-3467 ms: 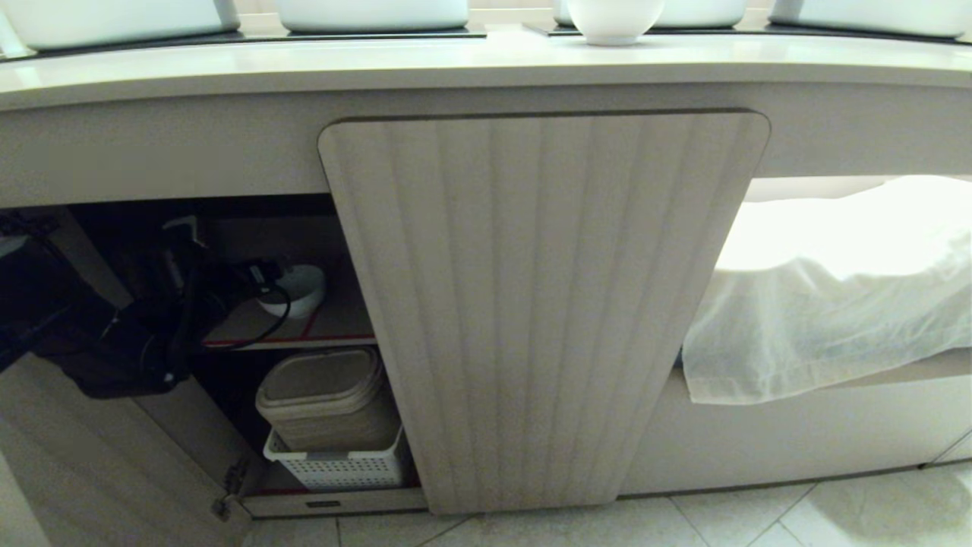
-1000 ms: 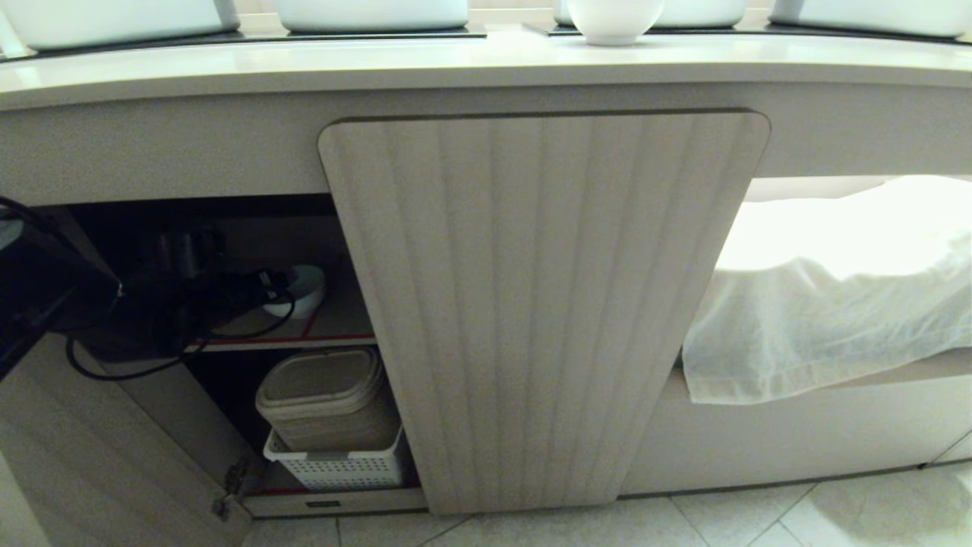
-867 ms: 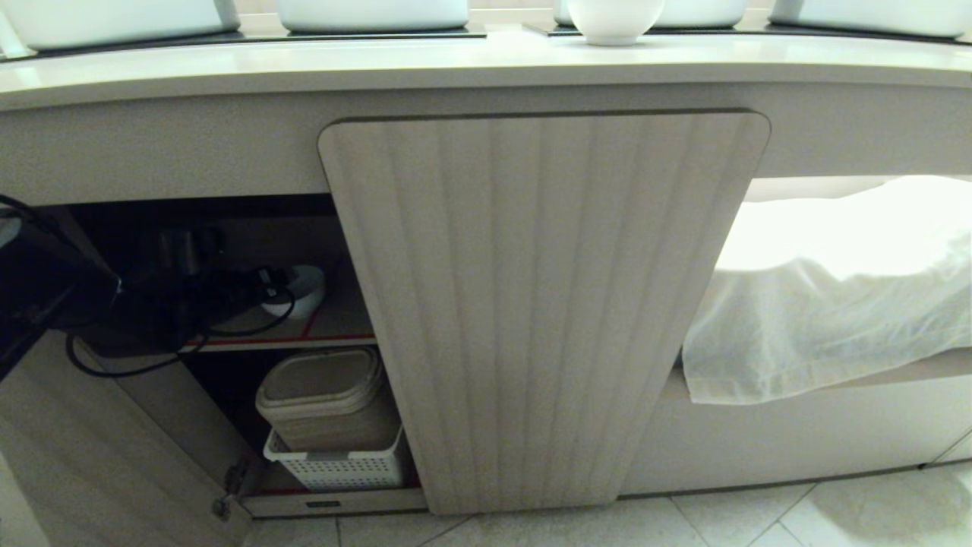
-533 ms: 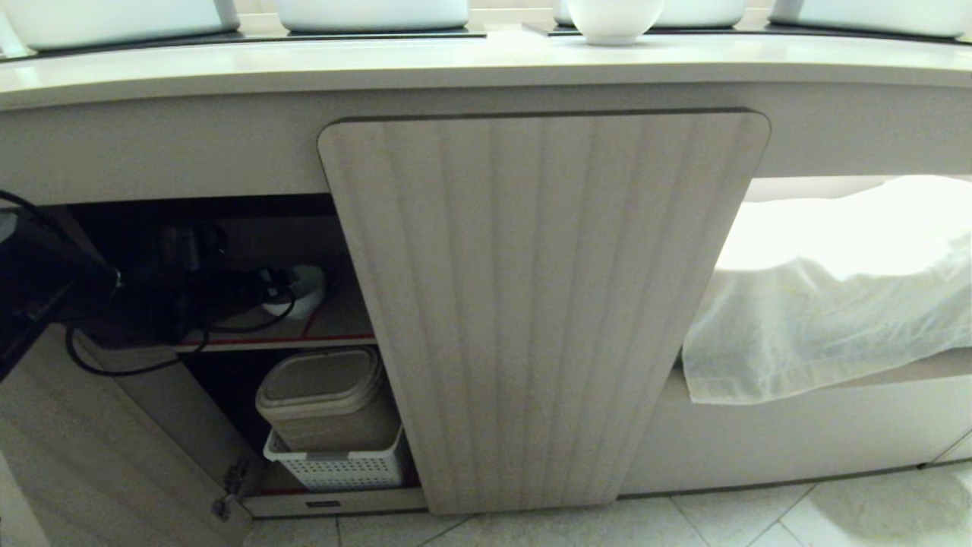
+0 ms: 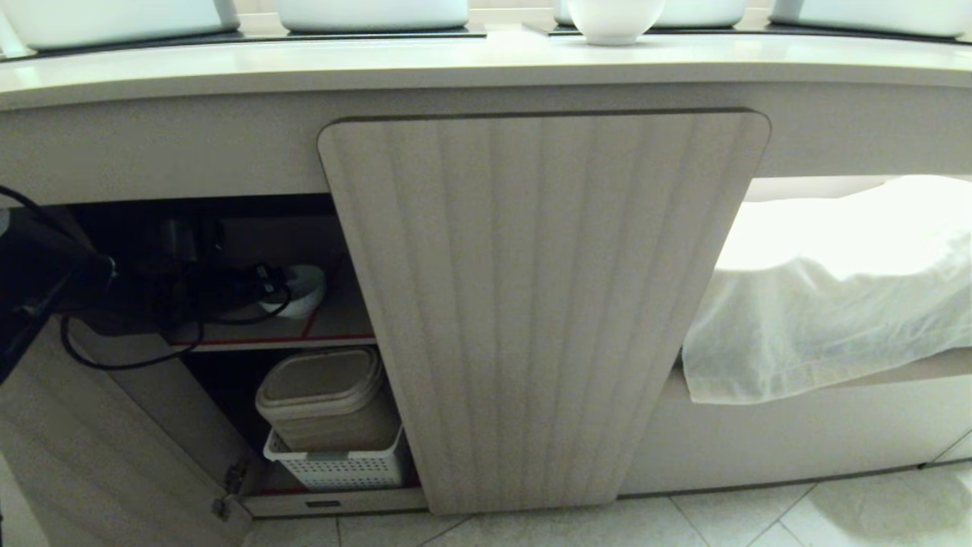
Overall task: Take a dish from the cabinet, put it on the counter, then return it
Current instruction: Take the bowl from the cabinet
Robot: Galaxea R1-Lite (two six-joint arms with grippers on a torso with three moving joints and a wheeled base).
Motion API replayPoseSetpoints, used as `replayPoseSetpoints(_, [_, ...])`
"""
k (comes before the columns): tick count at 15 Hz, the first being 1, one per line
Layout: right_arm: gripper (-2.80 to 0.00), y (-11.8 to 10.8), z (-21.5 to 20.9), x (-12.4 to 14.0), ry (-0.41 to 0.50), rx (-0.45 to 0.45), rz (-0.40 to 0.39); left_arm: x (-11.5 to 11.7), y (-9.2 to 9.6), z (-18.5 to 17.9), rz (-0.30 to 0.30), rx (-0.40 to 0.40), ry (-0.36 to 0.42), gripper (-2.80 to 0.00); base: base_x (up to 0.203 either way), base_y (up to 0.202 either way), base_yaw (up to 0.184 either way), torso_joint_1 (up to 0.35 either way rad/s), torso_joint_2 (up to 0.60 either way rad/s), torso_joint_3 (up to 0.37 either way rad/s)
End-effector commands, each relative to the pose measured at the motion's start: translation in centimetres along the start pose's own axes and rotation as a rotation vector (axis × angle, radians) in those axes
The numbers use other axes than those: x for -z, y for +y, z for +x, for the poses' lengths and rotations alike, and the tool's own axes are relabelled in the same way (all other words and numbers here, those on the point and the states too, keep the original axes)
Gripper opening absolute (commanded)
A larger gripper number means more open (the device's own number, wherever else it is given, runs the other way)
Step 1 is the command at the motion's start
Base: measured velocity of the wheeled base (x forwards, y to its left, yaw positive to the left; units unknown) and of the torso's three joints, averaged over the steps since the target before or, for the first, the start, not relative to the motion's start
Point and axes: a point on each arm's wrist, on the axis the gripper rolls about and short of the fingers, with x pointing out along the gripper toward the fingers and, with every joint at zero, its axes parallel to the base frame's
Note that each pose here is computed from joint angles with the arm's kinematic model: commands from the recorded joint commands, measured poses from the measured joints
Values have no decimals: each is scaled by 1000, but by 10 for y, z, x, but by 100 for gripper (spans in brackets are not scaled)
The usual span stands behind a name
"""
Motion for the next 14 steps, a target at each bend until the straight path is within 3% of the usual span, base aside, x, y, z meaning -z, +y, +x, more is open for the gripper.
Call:
replayPoseSetpoints(1, [-280, 0, 0, 0, 0, 0, 1, -3, 4, 2, -6, -12, 5, 0, 0, 0, 0, 0, 0, 0])
replayPoseSetpoints(14, [-280, 0, 0, 0, -2, 0, 1, -9, 1, 4, -5, -39, 82, 0, 0, 0, 0, 0, 0, 0])
